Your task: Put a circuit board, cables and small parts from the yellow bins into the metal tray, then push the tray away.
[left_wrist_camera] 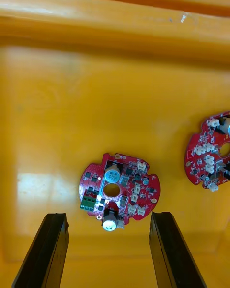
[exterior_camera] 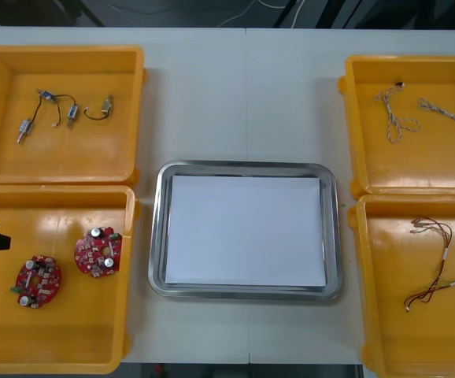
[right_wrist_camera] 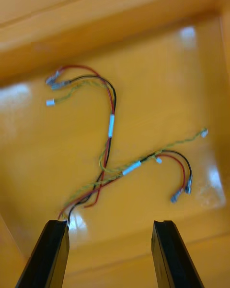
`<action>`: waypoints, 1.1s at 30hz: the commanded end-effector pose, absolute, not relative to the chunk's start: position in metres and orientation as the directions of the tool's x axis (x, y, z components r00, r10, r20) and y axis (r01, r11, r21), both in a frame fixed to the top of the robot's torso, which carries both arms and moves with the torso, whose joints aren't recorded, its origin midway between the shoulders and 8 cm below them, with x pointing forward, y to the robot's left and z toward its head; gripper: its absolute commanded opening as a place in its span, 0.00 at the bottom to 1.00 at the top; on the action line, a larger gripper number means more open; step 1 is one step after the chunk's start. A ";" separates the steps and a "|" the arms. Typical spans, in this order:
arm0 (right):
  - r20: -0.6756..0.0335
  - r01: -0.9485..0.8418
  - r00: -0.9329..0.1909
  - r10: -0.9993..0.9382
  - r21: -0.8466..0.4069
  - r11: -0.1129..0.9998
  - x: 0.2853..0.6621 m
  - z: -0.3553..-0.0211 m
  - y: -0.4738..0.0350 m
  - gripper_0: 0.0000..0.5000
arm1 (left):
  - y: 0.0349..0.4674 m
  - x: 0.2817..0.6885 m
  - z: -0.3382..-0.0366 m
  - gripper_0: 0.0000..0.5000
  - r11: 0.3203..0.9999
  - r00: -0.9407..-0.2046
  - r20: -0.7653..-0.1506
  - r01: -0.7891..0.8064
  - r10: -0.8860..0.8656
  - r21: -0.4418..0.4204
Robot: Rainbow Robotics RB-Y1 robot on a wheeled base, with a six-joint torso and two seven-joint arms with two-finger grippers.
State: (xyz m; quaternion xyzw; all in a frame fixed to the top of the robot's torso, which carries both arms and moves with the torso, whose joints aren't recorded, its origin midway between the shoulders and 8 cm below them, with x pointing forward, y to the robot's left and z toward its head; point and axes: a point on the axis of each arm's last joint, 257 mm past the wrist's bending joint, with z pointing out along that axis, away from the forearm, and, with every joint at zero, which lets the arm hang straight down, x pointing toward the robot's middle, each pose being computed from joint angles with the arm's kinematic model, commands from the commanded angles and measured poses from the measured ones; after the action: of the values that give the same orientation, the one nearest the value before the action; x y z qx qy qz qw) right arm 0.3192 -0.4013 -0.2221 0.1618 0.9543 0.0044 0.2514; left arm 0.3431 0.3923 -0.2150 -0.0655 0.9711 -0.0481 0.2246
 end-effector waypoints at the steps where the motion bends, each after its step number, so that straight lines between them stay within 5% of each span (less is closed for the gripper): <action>1: -0.510 0.370 -0.780 0.364 0.094 0.924 0.329 -0.218 -0.421 1.00 | 0.404 0.350 -0.180 1.00 0.956 -0.841 -0.455 -0.246 -0.292 -0.158; 21: -0.347 0.639 -0.636 0.689 0.263 0.723 0.329 -0.265 -0.424 1.00 | 0.417 0.352 -0.141 1.00 0.806 -0.706 -0.388 -0.533 -0.592 -0.258; 33: -0.312 0.674 -0.596 0.739 0.306 0.673 0.337 -0.289 -0.425 1.00 | 0.431 0.355 -0.168 1.00 0.641 -0.538 -0.357 -0.698 -0.764 -0.319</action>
State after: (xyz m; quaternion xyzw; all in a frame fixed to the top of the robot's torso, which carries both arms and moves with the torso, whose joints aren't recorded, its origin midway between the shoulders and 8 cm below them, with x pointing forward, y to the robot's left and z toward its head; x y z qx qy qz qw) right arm 0.3308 -0.4383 -0.2848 0.3881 0.8950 0.0607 0.2113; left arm 0.3497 0.4283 -0.1723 -0.3533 0.9065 -0.0499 0.2256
